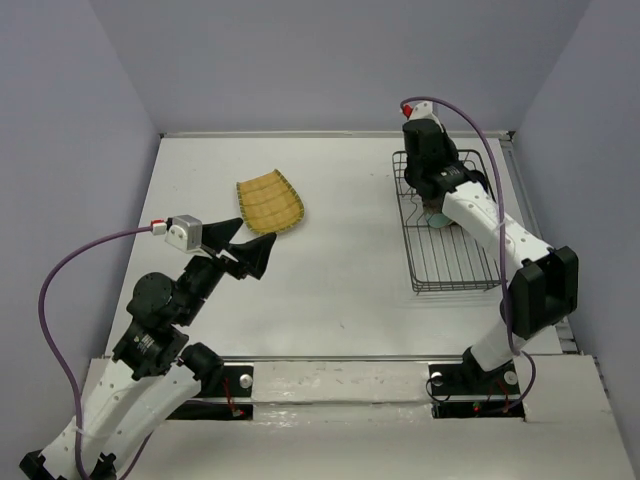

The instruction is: Load the plates into the dish rack

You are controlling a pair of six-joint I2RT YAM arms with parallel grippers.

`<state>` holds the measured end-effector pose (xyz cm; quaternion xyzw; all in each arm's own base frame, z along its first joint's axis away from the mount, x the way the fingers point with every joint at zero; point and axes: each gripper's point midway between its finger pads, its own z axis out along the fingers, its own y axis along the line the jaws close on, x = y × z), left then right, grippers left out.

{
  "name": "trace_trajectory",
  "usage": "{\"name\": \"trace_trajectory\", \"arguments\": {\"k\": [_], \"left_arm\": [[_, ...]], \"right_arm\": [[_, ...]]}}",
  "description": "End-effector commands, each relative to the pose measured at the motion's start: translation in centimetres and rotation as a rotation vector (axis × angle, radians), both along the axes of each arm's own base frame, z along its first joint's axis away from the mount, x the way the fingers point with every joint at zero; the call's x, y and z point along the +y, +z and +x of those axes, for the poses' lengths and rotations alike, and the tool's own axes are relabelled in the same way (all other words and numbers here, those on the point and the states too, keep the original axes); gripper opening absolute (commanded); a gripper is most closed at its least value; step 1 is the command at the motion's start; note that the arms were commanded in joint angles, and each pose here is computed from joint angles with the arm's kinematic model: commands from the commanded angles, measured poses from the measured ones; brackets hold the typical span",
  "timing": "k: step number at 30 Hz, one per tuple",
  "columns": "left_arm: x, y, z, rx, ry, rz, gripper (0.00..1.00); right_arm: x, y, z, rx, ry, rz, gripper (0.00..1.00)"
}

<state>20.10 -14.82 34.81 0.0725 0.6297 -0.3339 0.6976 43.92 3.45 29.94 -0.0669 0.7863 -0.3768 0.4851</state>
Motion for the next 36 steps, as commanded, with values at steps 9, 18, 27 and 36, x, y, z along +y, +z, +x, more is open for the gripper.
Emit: {"name": "trace_trajectory", "arguments": {"k": [9, 18, 27, 36], "left_arm": [[-0.3, 0.7, 0.4, -0.024, -0.002, -0.018, 0.99], [-0.3, -0.8, 1.8, 0.026, 0.043, 0.011, 0.99], [0.0, -7.3, 7.5, 0.286, 0.199, 0.148, 0.99], [2.8, -13.5, 12.9, 0.546, 0.254, 0.062, 0.99]], "right_arm": [[0.8, -4.2, 0.8, -0.022, -0.022, 0.137, 0.07], [2.2, -6.4, 0.4, -0.035, -0.002, 0.304, 0.21], [3.8, -0.2, -3.1, -0.178, 0.095, 0.602, 0.92], [10.1, 2.8, -11.3, -0.22, 0.483, 1.057, 0.96]]}}
